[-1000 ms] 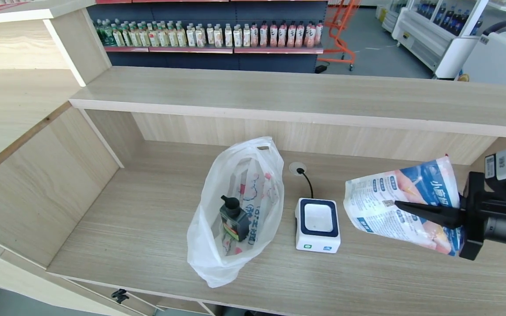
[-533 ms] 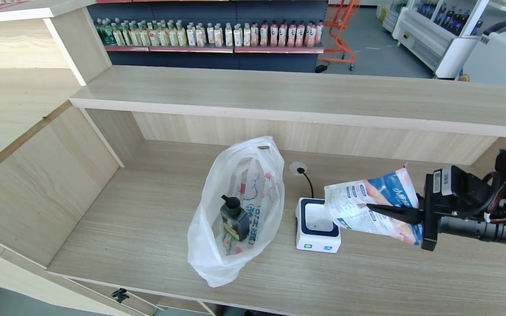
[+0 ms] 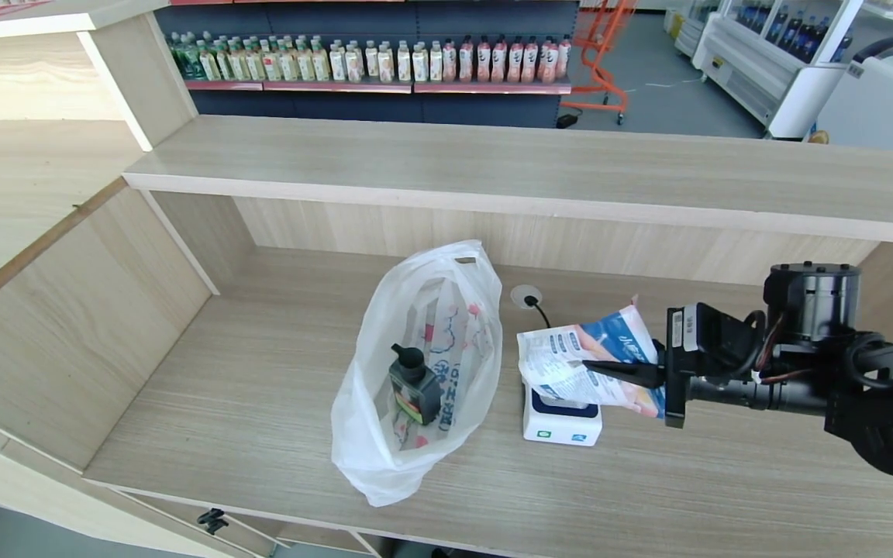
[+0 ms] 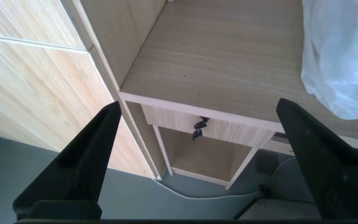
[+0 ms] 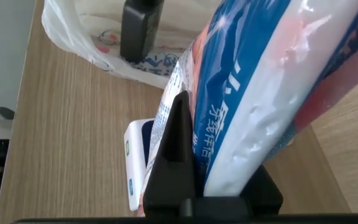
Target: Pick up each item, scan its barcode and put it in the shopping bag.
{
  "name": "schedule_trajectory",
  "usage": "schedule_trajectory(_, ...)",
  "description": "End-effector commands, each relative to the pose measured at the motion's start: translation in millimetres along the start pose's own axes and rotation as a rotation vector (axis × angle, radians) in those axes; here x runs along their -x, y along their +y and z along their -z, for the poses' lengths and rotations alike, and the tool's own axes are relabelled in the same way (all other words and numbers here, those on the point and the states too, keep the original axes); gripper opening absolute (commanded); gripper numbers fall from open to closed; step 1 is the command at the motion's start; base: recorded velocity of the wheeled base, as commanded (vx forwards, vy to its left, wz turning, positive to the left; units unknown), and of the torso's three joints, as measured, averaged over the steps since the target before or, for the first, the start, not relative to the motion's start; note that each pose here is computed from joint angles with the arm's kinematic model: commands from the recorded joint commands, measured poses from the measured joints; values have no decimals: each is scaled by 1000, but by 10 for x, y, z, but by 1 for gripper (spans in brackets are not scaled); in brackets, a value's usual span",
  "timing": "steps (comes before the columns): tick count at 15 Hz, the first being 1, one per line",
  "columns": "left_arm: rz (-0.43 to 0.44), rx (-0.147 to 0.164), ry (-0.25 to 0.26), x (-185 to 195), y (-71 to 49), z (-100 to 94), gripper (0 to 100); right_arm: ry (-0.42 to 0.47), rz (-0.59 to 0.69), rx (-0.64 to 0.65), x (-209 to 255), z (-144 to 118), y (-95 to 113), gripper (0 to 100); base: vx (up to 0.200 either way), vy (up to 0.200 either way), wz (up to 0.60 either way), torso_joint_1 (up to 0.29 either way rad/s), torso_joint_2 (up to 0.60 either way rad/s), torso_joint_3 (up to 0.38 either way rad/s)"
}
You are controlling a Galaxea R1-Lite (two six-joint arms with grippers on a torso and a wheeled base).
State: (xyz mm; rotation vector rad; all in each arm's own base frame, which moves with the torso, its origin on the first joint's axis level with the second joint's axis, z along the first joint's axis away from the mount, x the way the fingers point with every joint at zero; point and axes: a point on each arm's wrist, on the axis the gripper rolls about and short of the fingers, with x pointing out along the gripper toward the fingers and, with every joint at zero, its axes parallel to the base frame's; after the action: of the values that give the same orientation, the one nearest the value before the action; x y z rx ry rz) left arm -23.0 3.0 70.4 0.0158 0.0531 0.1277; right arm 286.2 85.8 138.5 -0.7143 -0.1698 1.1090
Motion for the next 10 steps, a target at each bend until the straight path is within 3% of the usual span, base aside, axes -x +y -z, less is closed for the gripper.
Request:
schedule_trajectory(1, -1, 0, 0, 0, 0, 0, 100, 0, -5, 6, -185, 107, 2, 0, 0, 0, 0, 0, 0, 0)
schedule_trajectory(10, -1, 0, 0, 0, 0, 0, 100, 8, 13, 13, -229, 129, -26, 0, 0, 0, 0, 0, 0, 0)
